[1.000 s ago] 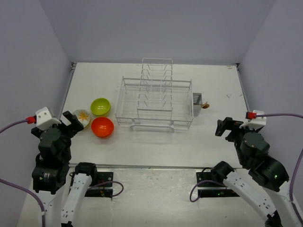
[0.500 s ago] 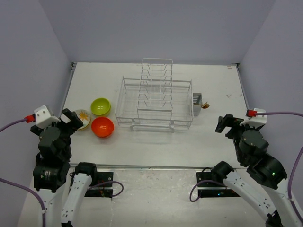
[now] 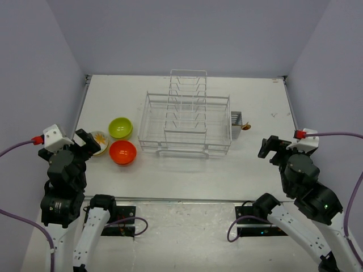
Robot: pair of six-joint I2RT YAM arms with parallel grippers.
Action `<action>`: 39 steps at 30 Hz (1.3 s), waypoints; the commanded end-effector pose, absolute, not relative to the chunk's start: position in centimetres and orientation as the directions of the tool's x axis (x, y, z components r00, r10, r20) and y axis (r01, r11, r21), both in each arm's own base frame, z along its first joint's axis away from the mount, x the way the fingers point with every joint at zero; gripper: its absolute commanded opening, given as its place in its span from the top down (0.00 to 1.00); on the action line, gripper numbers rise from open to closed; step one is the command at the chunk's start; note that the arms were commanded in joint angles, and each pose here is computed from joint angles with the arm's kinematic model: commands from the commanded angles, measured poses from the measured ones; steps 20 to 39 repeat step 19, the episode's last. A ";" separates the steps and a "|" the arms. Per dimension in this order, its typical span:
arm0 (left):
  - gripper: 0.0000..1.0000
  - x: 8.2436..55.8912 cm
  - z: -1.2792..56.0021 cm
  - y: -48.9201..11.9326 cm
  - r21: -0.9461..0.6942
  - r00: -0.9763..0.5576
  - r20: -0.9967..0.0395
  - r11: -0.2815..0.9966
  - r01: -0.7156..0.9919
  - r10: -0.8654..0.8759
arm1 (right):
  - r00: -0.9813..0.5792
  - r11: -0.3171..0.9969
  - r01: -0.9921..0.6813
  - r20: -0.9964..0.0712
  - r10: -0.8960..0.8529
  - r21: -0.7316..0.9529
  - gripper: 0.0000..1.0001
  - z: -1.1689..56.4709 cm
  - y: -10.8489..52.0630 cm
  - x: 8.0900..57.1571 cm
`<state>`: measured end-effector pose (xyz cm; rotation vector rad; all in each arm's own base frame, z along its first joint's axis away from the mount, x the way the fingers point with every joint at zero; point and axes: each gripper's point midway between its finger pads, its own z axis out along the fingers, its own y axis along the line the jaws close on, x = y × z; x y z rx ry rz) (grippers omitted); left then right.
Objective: Unload the bowls from the dish rack
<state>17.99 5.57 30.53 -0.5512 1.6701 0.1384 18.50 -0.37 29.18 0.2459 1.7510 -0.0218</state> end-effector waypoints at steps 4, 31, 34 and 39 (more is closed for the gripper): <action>0.00 18.6 31.1 5.6 -0.197 -0.063 -0.967 0.885 -0.422 -0.246 | -0.152 0.970 0.208 -0.975 0.161 0.127 0.01 29.9 -0.6 19.0; 0.00 18.7 31.7 5.8 -0.204 -0.049 -0.967 0.880 -0.429 -0.249 | -0.167 0.974 0.194 -0.975 0.149 0.116 0.01 29.8 -0.3 19.1; 0.00 18.7 31.7 5.8 -0.204 -0.049 -0.967 0.880 -0.429 -0.249 | -0.167 0.974 0.194 -0.975 0.149 0.116 0.01 29.8 -0.3 19.1; 0.00 18.7 31.7 5.8 -0.204 -0.049 -0.967 0.880 -0.429 -0.249 | -0.167 0.974 0.194 -0.975 0.149 0.116 0.01 29.8 -0.3 19.1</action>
